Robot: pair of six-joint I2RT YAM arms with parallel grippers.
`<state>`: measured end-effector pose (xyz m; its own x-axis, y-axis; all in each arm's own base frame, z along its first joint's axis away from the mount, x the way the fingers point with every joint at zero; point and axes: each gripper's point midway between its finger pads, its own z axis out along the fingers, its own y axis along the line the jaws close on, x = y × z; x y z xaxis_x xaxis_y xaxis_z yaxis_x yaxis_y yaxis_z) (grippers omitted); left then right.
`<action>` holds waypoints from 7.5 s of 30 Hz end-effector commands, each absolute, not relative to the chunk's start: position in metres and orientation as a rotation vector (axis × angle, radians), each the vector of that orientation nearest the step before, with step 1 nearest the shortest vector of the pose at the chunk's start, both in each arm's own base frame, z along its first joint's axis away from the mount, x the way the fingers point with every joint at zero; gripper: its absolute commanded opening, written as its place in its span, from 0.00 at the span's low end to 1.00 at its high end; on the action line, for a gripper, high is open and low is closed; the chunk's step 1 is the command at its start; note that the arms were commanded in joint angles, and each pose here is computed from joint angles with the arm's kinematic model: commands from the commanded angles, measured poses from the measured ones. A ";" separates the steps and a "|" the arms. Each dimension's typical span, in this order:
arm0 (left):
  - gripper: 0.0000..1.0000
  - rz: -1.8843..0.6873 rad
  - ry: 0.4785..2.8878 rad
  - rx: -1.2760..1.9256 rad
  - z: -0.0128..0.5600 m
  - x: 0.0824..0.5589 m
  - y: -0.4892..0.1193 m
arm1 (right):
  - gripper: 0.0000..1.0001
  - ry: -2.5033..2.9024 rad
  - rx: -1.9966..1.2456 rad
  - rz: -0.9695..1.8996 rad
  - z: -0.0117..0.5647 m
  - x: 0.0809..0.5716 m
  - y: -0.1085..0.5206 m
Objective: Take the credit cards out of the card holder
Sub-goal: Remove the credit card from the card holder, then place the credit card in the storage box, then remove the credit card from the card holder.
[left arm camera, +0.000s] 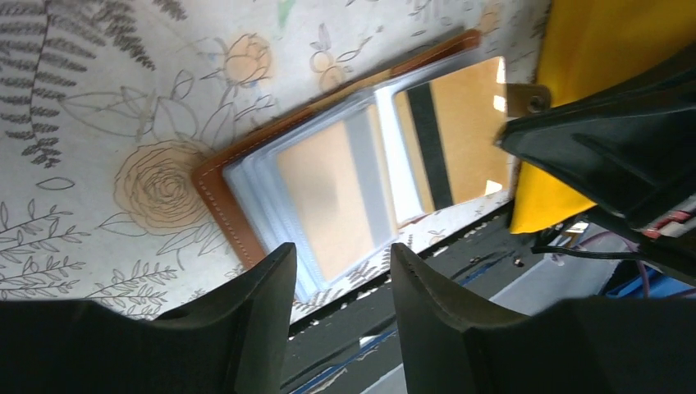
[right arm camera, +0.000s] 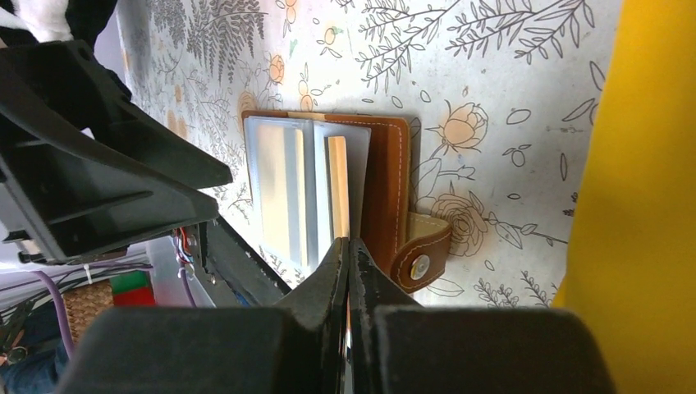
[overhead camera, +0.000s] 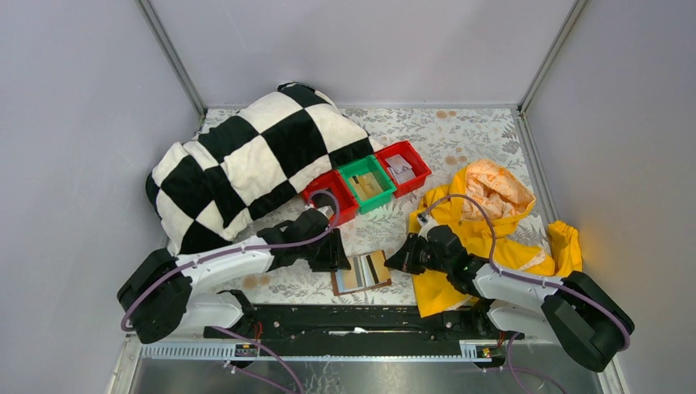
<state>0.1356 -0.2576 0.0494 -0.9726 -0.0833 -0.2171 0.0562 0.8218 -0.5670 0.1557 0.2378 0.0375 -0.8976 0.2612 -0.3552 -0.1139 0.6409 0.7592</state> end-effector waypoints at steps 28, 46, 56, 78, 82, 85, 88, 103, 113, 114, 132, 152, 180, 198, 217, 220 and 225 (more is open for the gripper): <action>0.44 -1.311 2.626 -0.063 0.058 0.163 -0.333 | 0.00 2.369 0.123 1.278 0.059 0.166 0.256; 0.43 -1.269 2.701 -0.070 0.039 0.163 -0.336 | 0.00 2.378 0.095 1.364 0.060 0.163 0.268; 0.43 -1.271 2.701 -0.081 0.037 0.163 -0.335 | 0.16 2.408 0.075 1.399 0.054 0.160 0.275; 0.44 -1.226 2.524 0.042 0.116 0.179 -0.329 | 0.00 2.425 -0.033 1.185 0.065 0.173 0.264; 0.50 -1.142 2.440 0.079 0.162 0.188 -0.312 | 0.00 2.376 -0.104 0.998 0.093 0.191 0.250; 0.52 -1.027 2.410 0.021 0.180 0.201 -0.283 | 0.00 2.331 -0.156 0.843 0.126 0.214 0.242; 0.54 -0.939 2.394 -0.113 0.185 0.217 -0.242 | 0.00 2.308 -0.234 0.641 0.147 0.243 0.235; 0.63 -0.715 2.423 -0.330 0.154 0.208 -0.164 | 0.00 2.237 -0.424 0.096 0.165 0.385 0.268; 0.65 -0.697 2.399 -0.342 0.154 0.201 -0.155 | 0.00 2.242 -0.474 -0.092 0.107 0.418 0.269; 0.65 -0.696 2.403 -0.344 0.153 0.201 -0.155 | 0.00 2.251 -0.484 -0.097 0.100 0.419 0.270; 0.66 -0.798 2.432 -0.293 0.147 0.197 -0.171 | 0.41 2.141 -0.404 0.479 0.184 0.372 0.320; 0.65 -1.257 2.578 -0.157 0.092 0.157 -0.247 | 0.42 2.447 -0.189 1.014 0.077 0.154 0.299; 0.65 -1.264 2.686 -0.100 0.059 0.154 -0.277 | 0.24 2.595 -0.072 0.698 -0.003 0.153 0.257; 0.64 -1.343 2.594 0.001 0.090 0.154 -0.292 | 0.24 2.606 -0.066 0.733 -0.004 0.151 0.261; 0.62 -1.330 2.582 0.014 0.093 0.154 -0.298 | 0.33 2.502 -0.054 0.817 0.034 0.154 0.260; 0.61 -1.265 2.558 -0.010 0.098 0.161 -0.292 | 0.34 2.493 -0.069 0.835 0.038 0.154 0.263; 0.59 -1.058 2.537 -0.089 0.101 0.175 -0.268 | 0.33 2.494 -0.105 0.868 0.039 0.153 0.271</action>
